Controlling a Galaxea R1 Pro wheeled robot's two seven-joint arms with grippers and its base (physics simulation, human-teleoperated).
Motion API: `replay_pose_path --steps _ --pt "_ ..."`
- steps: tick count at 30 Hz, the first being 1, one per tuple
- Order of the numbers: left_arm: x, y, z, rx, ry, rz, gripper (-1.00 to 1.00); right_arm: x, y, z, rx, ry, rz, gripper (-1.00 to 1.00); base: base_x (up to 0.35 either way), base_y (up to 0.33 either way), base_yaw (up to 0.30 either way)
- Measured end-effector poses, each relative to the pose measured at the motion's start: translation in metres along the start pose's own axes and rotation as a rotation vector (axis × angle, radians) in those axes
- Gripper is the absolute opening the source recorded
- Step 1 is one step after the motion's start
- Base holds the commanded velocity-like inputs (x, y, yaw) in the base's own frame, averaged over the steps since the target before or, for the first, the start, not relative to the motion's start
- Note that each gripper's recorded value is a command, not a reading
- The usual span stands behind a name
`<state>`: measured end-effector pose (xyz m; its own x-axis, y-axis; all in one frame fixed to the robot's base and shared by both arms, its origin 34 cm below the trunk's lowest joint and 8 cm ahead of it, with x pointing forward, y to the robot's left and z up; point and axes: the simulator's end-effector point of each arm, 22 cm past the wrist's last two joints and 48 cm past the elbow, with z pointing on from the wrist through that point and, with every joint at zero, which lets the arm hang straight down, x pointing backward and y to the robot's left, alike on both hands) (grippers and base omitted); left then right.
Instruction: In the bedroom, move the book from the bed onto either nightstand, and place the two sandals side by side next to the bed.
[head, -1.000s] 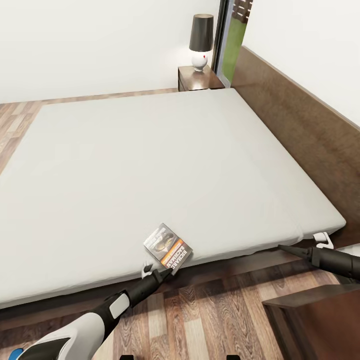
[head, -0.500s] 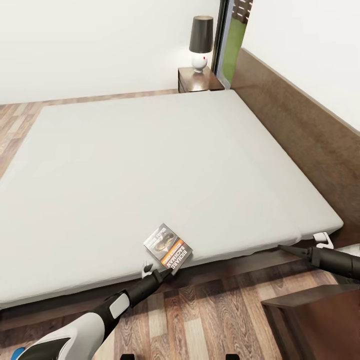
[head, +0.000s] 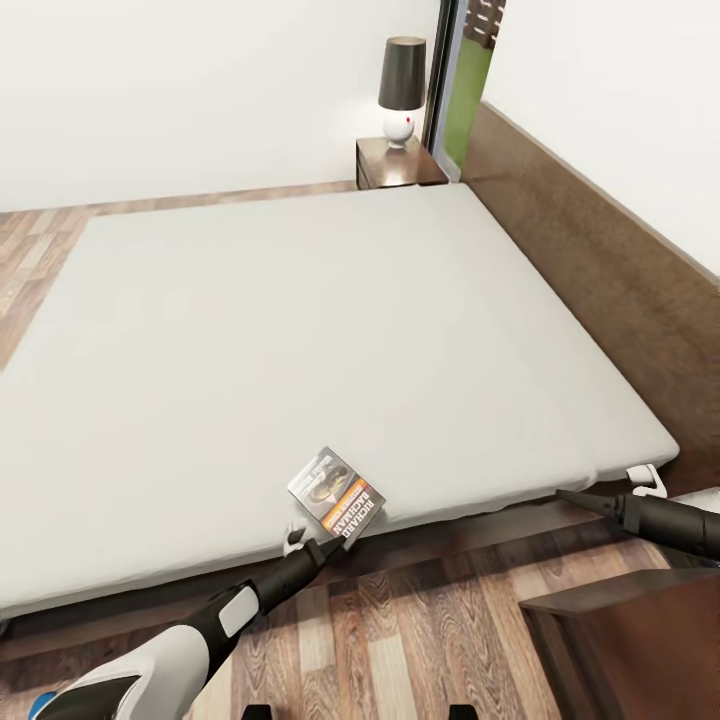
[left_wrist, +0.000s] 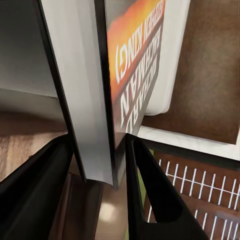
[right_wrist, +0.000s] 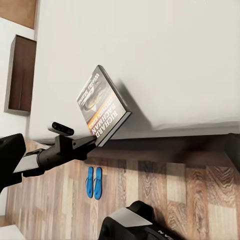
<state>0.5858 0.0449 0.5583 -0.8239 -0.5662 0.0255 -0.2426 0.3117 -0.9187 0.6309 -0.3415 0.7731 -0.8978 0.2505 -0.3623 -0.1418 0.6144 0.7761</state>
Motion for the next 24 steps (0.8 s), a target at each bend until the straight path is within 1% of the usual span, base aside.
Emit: replay_pose_path --steps 8,12,13,16,17,18,21,22,24 --pt "-0.003 -0.008 -0.008 -0.005 -0.004 0.003 -1.0 -0.004 0.009 -0.006 0.0 0.0 0.0 1.0 0.0 0.0 0.0" --pt "-0.015 -0.005 -0.022 -0.021 -0.017 0.012 -1.0 -0.006 0.014 -0.009 0.0 0.0 0.0 1.0 0.0 0.0 0.0" --pt "-0.019 -0.002 -0.028 -0.029 -0.014 0.01 -1.0 -0.006 0.015 -0.01 0.0 0.0 0.0 1.0 0.0 0.0 0.0" --pt "-0.026 0.006 -0.045 -0.057 0.009 -0.021 -1.0 -0.007 0.018 -0.013 0.001 0.001 0.001 1.0 0.0 0.0 0.0" --pt "-0.032 0.01 -0.054 -0.07 0.012 -0.02 -1.0 -0.008 0.019 -0.013 0.001 0.001 0.001 1.0 0.0 0.0 0.0" --pt "-0.04 0.013 -0.061 -0.078 0.002 -0.019 -1.0 -0.008 0.02 -0.014 0.001 0.001 0.002 1.0 0.0 0.0 0.0" --pt "-0.059 0.025 -0.087 -0.119 -0.005 0.008 -1.0 -0.009 0.023 -0.016 0.001 0.0 0.002 1.0 0.0 0.0 0.0" --pt "-0.066 0.025 -0.096 -0.119 -0.011 0.015 -1.0 -0.009 0.024 -0.017 0.001 0.001 0.002 1.0 0.0 0.0 0.0" --pt "-0.075 0.018 -0.109 -0.084 -0.015 0.026 -1.0 -0.01 0.026 -0.018 0.002 0.002 0.003 1.0 0.0 0.0 0.0"
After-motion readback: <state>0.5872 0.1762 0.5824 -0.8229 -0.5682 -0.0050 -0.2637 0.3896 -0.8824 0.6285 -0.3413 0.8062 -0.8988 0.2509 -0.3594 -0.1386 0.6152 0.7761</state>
